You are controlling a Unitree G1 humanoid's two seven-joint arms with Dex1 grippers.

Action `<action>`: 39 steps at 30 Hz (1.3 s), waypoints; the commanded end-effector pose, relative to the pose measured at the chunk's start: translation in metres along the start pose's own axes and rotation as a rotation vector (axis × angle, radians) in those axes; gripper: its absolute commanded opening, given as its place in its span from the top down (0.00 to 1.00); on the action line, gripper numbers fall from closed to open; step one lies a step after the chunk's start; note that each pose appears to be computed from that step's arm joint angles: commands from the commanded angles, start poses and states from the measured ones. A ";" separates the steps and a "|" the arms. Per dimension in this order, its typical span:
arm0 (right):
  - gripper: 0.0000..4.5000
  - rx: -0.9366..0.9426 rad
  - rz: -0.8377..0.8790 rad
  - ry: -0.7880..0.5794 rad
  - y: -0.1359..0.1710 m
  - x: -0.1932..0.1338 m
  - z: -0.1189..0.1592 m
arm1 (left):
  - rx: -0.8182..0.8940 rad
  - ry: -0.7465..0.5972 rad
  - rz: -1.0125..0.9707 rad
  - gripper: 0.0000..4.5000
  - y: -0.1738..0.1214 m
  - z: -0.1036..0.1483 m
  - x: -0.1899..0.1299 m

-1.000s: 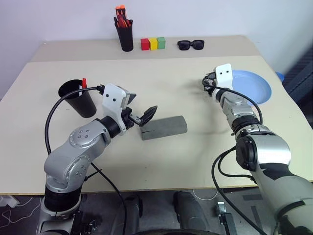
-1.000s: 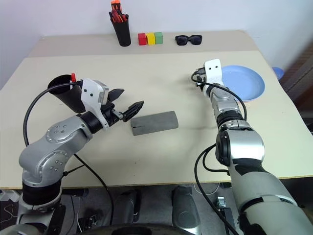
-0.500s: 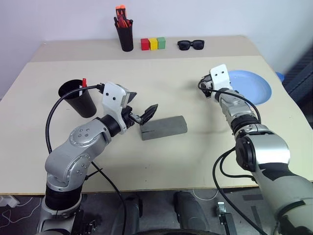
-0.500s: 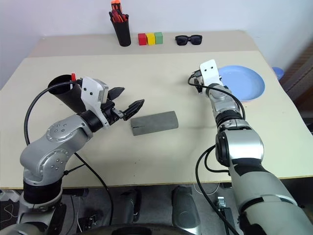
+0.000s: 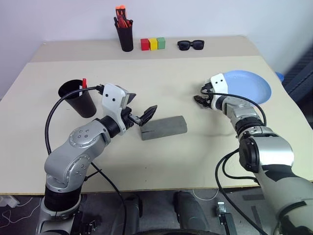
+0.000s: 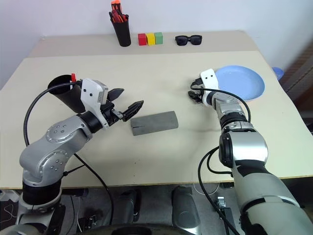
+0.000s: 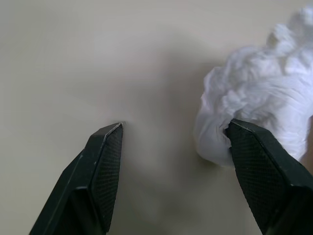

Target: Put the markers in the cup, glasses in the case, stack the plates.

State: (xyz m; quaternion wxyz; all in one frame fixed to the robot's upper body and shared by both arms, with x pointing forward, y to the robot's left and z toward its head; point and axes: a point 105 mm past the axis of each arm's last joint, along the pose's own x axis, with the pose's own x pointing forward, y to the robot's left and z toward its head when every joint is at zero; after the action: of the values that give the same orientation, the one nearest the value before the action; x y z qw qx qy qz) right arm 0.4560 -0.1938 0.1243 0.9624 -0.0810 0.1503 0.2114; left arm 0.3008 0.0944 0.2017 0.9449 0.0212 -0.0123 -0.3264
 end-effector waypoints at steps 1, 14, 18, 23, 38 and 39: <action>0.26 0.004 0.070 -0.101 -0.005 -0.011 0.026 | 0.020 -0.047 -0.017 0.00 -0.001 0.011 0.001; 0.26 0.007 0.044 -0.458 -0.028 -0.068 0.074 | 0.007 -0.053 -0.086 0.00 -0.006 0.008 0.016; 0.26 -0.020 -0.137 -0.368 -0.047 -0.055 0.055 | 0.009 -0.060 -0.099 0.00 -0.006 0.010 0.020; 0.26 -0.045 -0.216 -0.303 -0.047 -0.037 0.043 | 0.014 -0.061 -0.101 0.00 -0.005 0.010 0.021; 0.26 0.014 -0.206 -0.238 -0.022 -0.007 0.039 | 0.017 -0.062 -0.066 0.00 -0.003 0.011 0.016; 0.26 0.002 -0.204 -0.228 -0.020 -0.005 0.039 | 0.017 -0.062 -0.065 0.00 -0.003 0.011 0.016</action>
State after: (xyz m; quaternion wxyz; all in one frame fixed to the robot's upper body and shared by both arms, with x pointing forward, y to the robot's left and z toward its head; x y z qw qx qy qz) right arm 0.4648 -0.2106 0.1467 0.9893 -0.0665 0.0515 0.1191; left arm 0.3163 0.0815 0.2028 0.9334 0.0142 -0.0215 -0.3580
